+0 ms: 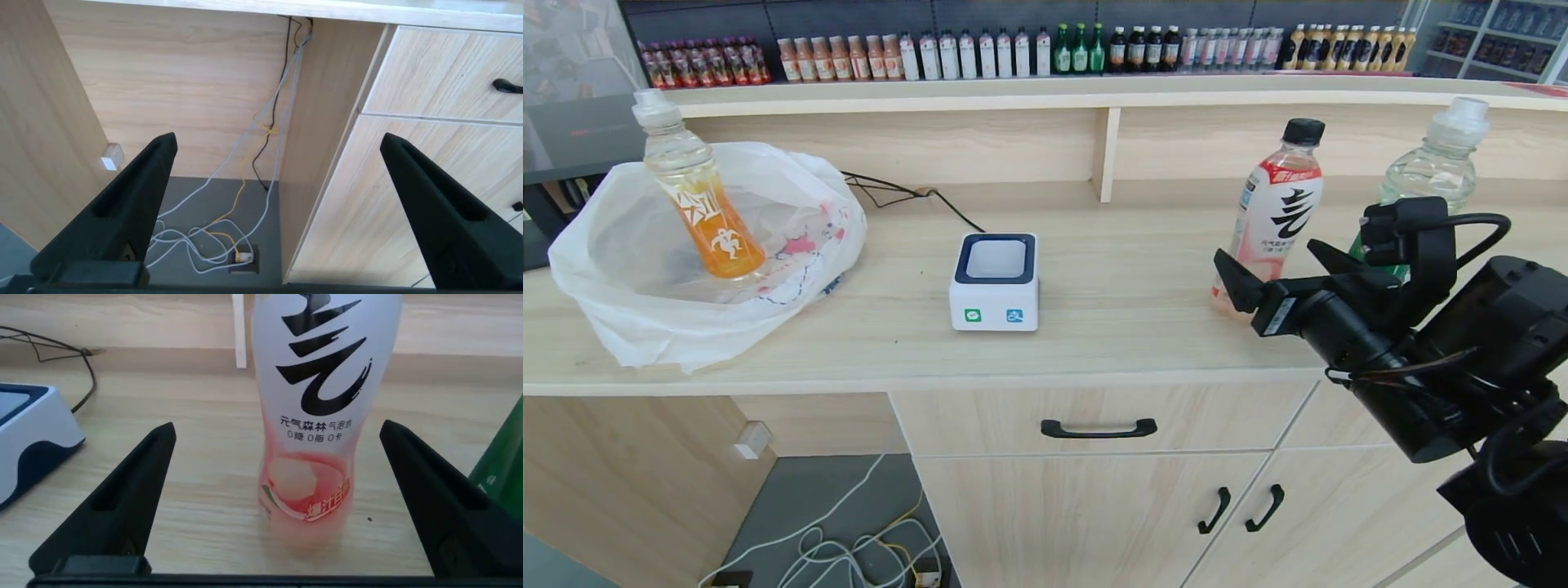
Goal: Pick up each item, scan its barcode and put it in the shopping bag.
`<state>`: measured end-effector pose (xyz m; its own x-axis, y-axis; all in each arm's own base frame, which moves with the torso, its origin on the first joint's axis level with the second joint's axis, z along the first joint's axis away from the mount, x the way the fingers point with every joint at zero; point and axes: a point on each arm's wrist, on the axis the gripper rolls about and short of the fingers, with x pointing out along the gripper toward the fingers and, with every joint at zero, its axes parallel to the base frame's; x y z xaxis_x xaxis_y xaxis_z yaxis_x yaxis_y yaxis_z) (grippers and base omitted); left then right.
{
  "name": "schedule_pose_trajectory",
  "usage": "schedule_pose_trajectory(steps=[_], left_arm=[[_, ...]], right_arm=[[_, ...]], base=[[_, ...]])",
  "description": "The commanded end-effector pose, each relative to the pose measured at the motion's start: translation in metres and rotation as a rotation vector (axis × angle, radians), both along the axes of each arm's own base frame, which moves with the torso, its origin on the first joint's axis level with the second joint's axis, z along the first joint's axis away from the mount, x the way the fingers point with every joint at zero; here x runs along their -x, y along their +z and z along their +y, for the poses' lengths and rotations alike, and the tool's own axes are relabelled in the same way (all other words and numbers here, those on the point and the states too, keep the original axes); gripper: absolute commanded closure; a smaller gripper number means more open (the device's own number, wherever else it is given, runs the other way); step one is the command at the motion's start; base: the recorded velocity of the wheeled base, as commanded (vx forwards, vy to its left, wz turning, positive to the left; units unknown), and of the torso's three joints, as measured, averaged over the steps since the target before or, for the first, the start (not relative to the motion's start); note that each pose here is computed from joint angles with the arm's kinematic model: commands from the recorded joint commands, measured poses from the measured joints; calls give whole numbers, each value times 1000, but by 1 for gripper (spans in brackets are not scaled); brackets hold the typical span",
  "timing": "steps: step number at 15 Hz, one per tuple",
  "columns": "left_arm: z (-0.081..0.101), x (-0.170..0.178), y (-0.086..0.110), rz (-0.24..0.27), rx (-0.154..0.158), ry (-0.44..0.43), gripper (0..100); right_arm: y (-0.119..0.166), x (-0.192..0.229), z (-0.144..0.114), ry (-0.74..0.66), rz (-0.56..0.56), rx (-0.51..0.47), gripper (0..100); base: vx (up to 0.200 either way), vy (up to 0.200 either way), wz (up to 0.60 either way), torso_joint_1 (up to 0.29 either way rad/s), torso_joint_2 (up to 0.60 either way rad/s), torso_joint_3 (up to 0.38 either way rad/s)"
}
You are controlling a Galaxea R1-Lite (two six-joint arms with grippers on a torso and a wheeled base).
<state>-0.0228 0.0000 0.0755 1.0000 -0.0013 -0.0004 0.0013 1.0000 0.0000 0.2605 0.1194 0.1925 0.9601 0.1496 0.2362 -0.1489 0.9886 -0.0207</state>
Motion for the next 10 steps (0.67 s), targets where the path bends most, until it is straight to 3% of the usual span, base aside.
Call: schedule_pose_trajectory(steps=[1,10], left_arm=[[0,0,0,0,0,0,0],[0,0,0,0,0,0,0]], right_arm=[[-6,-8,-3,-19,17,8,0],[-10,-42,5,-30,2,-26,0]], base=[[0,0,0,0,0,0],[0,0,0,0,0,0]])
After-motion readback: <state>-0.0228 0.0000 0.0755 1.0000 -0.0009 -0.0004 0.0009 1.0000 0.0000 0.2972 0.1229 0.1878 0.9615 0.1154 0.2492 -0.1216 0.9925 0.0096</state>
